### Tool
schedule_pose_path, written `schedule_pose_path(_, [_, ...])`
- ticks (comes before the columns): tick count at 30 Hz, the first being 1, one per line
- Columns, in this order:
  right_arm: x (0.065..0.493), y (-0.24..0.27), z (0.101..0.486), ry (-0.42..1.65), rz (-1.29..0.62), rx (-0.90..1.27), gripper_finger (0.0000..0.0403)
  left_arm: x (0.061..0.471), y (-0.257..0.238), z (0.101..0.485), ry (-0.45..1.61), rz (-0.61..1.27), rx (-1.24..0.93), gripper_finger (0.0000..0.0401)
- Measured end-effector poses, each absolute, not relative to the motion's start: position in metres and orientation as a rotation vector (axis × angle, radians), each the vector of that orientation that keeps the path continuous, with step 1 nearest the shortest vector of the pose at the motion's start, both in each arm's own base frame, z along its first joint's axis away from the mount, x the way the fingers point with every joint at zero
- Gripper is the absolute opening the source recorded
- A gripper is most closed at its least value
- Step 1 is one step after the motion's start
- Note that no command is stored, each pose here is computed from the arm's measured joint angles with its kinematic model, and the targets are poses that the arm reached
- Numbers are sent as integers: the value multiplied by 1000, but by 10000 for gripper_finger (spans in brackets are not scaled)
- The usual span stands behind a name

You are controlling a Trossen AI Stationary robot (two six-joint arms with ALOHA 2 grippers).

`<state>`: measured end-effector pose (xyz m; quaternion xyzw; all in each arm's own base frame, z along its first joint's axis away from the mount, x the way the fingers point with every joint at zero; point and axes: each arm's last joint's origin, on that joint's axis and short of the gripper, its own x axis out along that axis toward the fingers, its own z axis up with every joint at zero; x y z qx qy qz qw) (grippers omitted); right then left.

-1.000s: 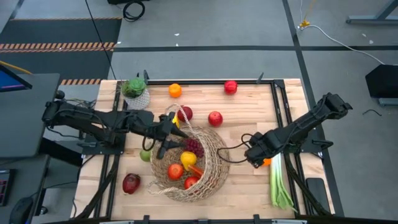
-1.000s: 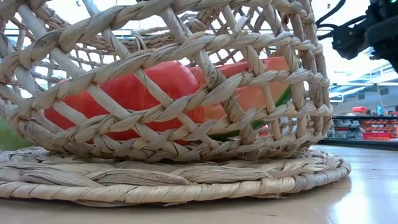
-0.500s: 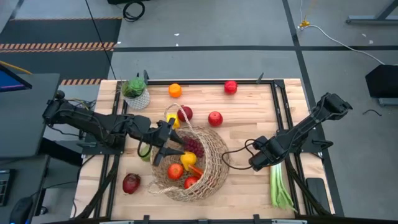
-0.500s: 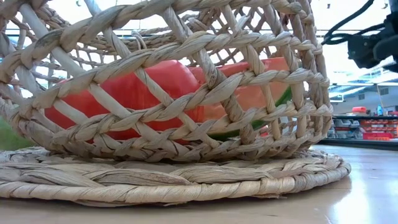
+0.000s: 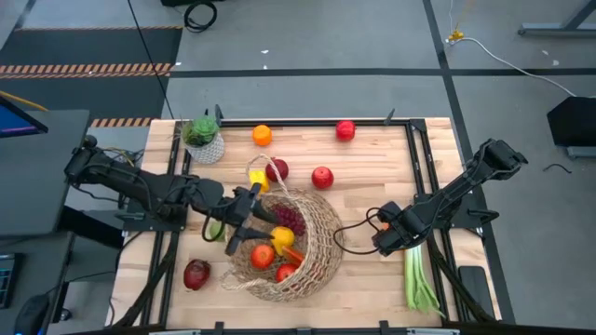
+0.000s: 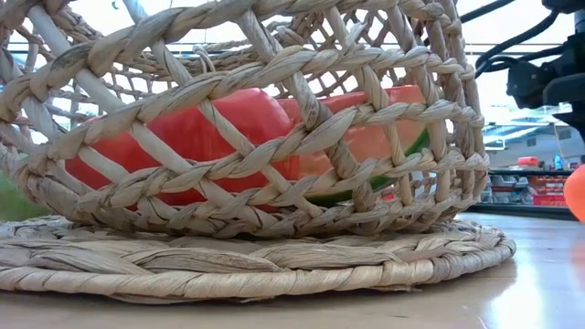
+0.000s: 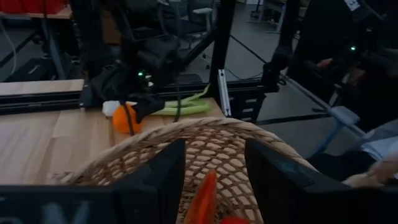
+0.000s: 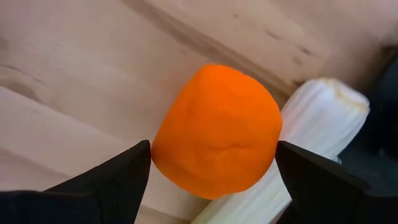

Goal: Build produce basket
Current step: Put the right orange into the basket

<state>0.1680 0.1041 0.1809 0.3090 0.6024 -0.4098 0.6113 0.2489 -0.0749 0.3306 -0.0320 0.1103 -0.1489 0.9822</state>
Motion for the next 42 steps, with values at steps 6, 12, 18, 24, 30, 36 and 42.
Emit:
schedule_pose_path(6, [168, 100, 181, 1332, -960, 638, 347, 246, -85, 331, 219, -323, -59, 172])
schedule_pose_path(12, [169, 100, 181, 1343, -924, 605, 329, 243, -94, 331, 215, -289, -51, 172])
schedule_pose_path(18, [166, 105, 181, 1388, -891, 606, 264, 240, -99, 331, 216, -272, -68, 172])
schedule_pose_path(24, [164, 110, 181, 1422, -845, 587, 254, 237, -106, 331, 215, -254, -83, 172])
schedule_pose_path(30, [164, 111, 181, 1432, -793, 554, 271, 234, -112, 331, 209, -225, -74, 172])
schedule_pose_path(36, [174, 114, 192, 1334, -726, 478, 219, 233, -115, 335, 167, -201, -72, 172])
schedule_pose_path(42, [196, 122, 229, 1200, -601, 431, 211, 230, -120, 338, 143, -225, -57, 172])
